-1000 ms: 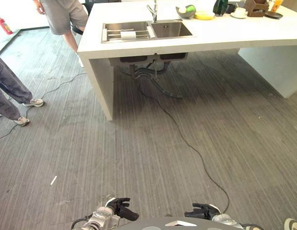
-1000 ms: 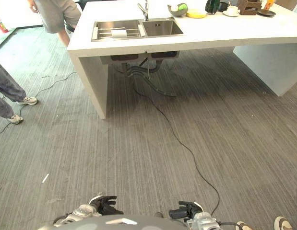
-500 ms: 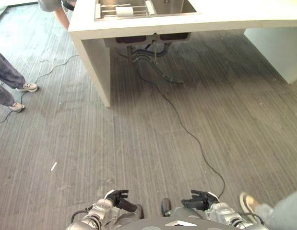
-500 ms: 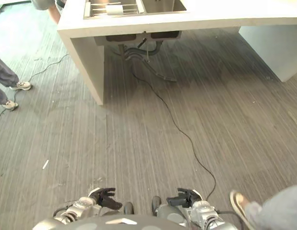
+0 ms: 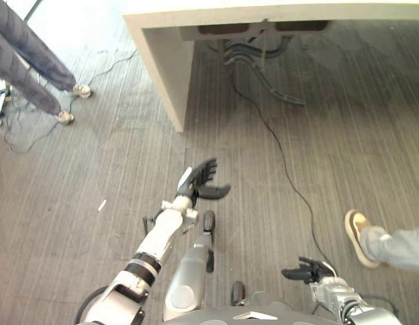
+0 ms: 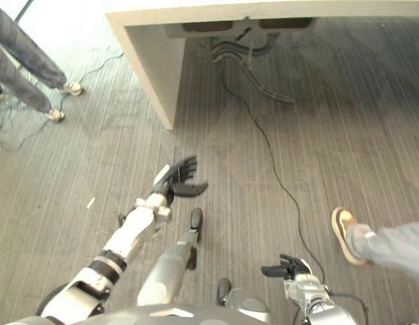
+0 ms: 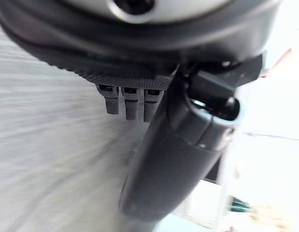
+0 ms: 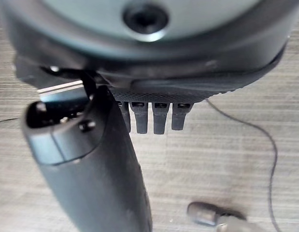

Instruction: Place the dishes in the dishwasher.

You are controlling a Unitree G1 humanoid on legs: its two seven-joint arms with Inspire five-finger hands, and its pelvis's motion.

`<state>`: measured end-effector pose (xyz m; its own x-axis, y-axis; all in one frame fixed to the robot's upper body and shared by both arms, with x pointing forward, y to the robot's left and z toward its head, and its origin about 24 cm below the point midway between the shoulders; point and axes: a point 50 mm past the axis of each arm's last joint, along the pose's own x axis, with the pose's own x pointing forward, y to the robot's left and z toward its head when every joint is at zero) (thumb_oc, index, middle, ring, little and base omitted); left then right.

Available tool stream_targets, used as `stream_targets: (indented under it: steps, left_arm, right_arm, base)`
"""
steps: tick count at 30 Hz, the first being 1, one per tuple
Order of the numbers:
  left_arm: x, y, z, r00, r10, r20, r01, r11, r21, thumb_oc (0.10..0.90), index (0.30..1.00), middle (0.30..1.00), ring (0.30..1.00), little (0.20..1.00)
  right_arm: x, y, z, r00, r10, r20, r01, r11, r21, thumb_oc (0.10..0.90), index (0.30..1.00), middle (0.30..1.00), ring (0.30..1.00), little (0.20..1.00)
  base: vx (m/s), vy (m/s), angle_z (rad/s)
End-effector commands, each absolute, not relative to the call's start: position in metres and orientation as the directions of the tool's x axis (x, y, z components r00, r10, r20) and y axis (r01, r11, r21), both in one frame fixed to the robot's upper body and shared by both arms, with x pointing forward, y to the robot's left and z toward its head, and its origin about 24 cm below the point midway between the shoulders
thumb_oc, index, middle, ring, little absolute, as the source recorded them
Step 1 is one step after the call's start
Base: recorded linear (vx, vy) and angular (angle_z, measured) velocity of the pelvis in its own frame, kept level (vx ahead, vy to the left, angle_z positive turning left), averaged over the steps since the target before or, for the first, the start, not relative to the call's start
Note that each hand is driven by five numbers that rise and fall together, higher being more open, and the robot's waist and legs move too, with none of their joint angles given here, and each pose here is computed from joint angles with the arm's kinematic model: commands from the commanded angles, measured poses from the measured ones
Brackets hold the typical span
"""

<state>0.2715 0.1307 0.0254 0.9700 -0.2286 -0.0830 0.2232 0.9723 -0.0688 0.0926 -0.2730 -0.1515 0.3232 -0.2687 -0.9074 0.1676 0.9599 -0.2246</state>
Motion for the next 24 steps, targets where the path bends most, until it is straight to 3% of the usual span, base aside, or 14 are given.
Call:
stream_targets:
  steps: [1, 3, 5, 7, 11, 14, 21, 24]
  left_arm:
    - [0.304, 0.146, 0.108, 0.934, -0.214, 0.285, 0.199, 0.977, 0.081, 0.800, 0.900, 0.900, 0.900, 0.900]
    - [0.303, 0.149, 0.125, 0.910, -0.222, 0.351, 0.195, 0.974, 0.111, 0.800, 0.900, 0.900, 0.900, 0.900]
    - [0.298, 0.153, 0.170, 0.825, -0.240, 0.512, 0.155, 0.967, 0.203, 0.800, 0.900, 0.900, 0.900, 0.900]
    - [0.296, 0.150, 0.182, 0.790, -0.254, 0.558, 0.157, 0.964, 0.215, 0.800, 0.900, 0.900, 0.900, 0.900]
    - [0.280, 0.135, 0.230, 0.611, -0.307, 0.729, 0.170, 0.951, 0.258, 0.800, 0.900, 0.900, 0.900, 0.900]
    - [0.278, 0.125, 0.239, 0.564, -0.335, 0.755, 0.216, 0.942, 0.256, 0.800, 0.900, 0.900, 0.900, 0.900]
    - [0.279, 0.110, 0.231, 0.573, -0.346, 0.743, 0.296, 0.933, 0.205, 0.800, 0.900, 0.900, 0.900, 0.900]
    - [0.281, 0.106, 0.226, 0.591, -0.347, 0.728, 0.307, 0.932, 0.195, 0.800, 0.900, 0.900, 0.900, 0.900]
  right_arm:
    - [0.049, -0.287, -0.154, 0.203, -0.289, -0.936, 0.126, 0.955, -0.268, 0.800, 0.900, 0.900, 0.900, 0.900]
    - [0.045, -0.287, -0.155, 0.189, -0.281, -0.941, 0.134, 0.957, -0.259, 0.800, 0.900, 0.900, 0.900, 0.900]
    - [0.015, -0.285, -0.157, 0.097, -0.262, -0.960, 0.149, 0.958, -0.246, 0.800, 0.900, 0.900, 0.900, 0.900]
    - [0.013, -0.283, -0.158, 0.095, -0.249, -0.964, 0.151, 0.961, -0.233, 0.800, 0.900, 0.900, 0.900, 0.900]
    - [0.004, -0.280, -0.159, 0.057, -0.225, -0.973, 0.104, 0.970, -0.218, 0.800, 0.900, 0.900, 0.900, 0.900]
    - [0.010, -0.276, -0.160, 0.069, -0.208, -0.976, 0.110, 0.974, -0.200, 0.800, 0.900, 0.900, 0.900, 0.900]
    - [0.038, -0.289, -0.154, 0.164, -0.252, -0.954, 0.193, 0.956, -0.219, 0.800, 0.900, 0.900, 0.900, 0.900]
    - [0.033, -0.295, -0.153, 0.155, -0.272, -0.950, 0.228, 0.945, -0.233, 0.800, 0.900, 0.900, 0.900, 0.900]
  base:
    - [0.66, 0.198, -0.27]
    - [0.55, 0.150, 0.24]
    - [0.86, 0.128, 0.26]
    - [0.41, -0.068, 0.12]
    - [0.57, -0.304, 0.90]
    - [0.40, -0.254, 0.75]
    - [0.23, -0.195, 0.17]
    - [0.23, -0.064, 0.59]
